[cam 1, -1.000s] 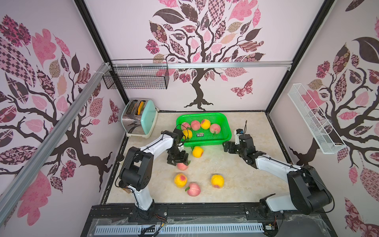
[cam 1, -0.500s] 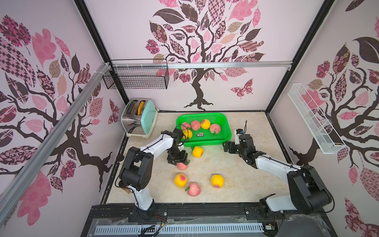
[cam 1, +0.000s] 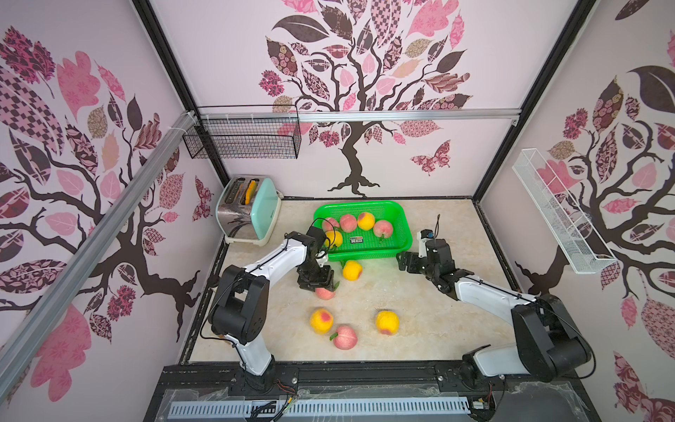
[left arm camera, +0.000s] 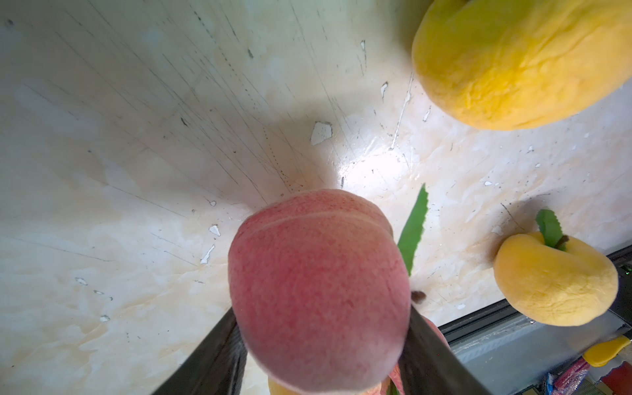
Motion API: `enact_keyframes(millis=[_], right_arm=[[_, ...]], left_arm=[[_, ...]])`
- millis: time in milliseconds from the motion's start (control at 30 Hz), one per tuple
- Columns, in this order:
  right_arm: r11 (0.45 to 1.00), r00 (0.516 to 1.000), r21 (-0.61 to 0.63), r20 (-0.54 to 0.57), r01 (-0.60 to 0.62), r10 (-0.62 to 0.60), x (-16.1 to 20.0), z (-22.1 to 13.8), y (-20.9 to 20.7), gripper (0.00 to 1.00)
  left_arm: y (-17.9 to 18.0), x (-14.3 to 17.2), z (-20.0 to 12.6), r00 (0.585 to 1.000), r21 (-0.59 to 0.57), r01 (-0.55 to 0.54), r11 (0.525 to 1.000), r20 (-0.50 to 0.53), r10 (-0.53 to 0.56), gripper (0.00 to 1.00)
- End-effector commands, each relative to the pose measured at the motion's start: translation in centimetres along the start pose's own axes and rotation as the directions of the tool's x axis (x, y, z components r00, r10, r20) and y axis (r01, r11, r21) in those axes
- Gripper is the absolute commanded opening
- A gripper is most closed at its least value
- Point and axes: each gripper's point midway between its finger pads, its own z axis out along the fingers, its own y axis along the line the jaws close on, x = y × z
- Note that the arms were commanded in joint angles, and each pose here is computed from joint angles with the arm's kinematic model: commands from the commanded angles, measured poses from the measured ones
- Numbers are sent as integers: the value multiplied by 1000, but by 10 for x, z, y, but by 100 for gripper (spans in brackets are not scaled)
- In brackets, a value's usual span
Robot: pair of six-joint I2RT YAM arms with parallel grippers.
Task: Put the peaches into the basket
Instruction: Pick up the peach from the center of the board.
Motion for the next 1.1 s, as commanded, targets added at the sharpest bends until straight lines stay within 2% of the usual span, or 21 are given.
enact_keyframes(millis=[0,333,700,867,1067], right_arm=[[1000,999,-20,50,-1,2,-21,-3,9,93],[1000,999,-17,51,-3,4,-21,-3,9,93],[1000,999,-21,49,-3,4,-20,-3,10,93],[1000,999,-23,52,-3,5,-22,-5,10,93],[1000,999,-30,49,-4,6,-21,-5,11,93]], left_arm=[[-7,-7,-13,998,12,-32,999,46,31,65],[-14,-18,-27,995,23,-46,999,95,43,65],[-23,-36,-68,974,-1,-79,997,214,77,65],[-41,-52,-102,950,37,-103,994,300,87,65],[-60,-84,-146,892,46,-148,988,438,113,65]])
